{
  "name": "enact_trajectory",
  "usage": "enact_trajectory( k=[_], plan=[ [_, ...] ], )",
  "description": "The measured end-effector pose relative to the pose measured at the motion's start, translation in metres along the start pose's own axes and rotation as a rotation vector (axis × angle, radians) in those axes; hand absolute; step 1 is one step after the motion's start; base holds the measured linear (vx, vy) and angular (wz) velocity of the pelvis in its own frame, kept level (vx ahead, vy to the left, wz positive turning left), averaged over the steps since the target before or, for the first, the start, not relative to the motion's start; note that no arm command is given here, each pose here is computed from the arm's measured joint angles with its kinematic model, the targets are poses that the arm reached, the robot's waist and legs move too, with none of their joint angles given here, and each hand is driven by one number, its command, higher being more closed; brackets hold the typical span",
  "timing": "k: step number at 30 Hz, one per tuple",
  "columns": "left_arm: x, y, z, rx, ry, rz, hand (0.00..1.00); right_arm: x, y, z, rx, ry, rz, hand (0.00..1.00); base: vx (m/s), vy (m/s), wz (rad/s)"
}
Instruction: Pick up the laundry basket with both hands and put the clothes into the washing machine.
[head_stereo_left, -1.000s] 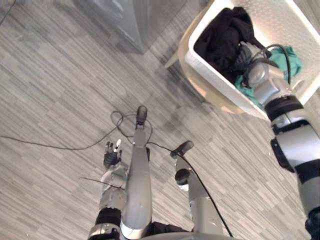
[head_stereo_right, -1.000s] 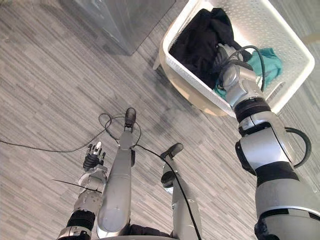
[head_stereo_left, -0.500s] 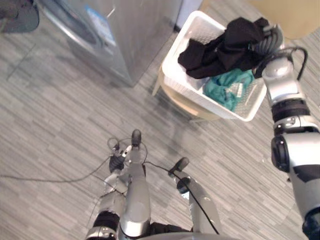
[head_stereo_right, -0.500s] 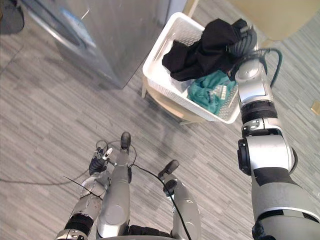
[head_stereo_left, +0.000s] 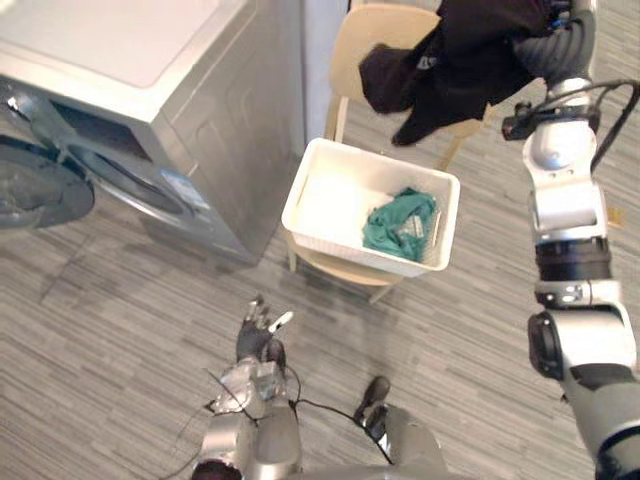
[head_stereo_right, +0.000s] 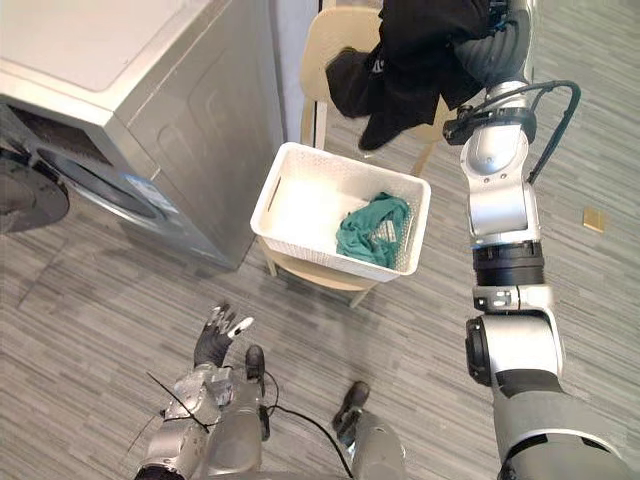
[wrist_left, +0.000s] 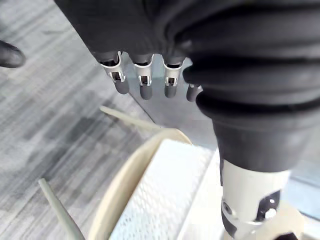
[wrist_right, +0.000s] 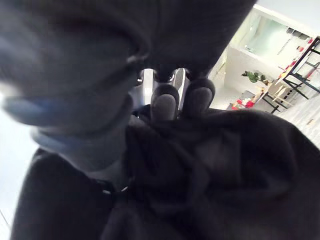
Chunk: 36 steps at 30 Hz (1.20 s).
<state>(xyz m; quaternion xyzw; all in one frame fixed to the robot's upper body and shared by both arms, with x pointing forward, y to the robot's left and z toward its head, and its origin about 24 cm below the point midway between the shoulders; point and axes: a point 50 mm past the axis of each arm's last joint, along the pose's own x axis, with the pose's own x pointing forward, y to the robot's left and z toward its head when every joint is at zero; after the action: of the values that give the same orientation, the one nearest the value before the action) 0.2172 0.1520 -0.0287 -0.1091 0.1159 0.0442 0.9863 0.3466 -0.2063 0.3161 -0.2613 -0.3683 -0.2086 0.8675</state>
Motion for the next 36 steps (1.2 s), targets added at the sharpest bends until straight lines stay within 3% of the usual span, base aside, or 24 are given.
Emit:
enact_trajectory(
  k=[7,14,22,32,36],
  plan=[
    [-0.007,-0.026,0.091,0.105,-0.424,-0.131,0.00,-0.024,0.003,0.015,0.104,-0.125,0.067,1.00,0.06,0.007,-0.08],
    [-0.005,-0.045,0.146,0.254,-0.682,-0.225,0.00,-0.042,0.030,0.029,0.190,-0.185,0.276,1.00,0.03,0.018,-0.24],
    [0.001,-0.078,0.141,0.257,-0.623,-0.451,0.00,-0.051,0.048,0.032,0.197,-0.197,0.454,1.00,-0.03,0.012,-0.15],
    [0.034,-0.101,0.164,0.281,-0.608,-0.494,0.00,-0.066,0.047,0.045,0.207,-0.264,0.577,1.00,0.00,0.002,-0.05],
    [0.034,-0.114,0.172,0.210,-0.607,-0.566,0.00,-0.066,0.044,0.042,0.210,-0.254,0.598,1.00,0.06,-0.025,-0.03]
  ],
)
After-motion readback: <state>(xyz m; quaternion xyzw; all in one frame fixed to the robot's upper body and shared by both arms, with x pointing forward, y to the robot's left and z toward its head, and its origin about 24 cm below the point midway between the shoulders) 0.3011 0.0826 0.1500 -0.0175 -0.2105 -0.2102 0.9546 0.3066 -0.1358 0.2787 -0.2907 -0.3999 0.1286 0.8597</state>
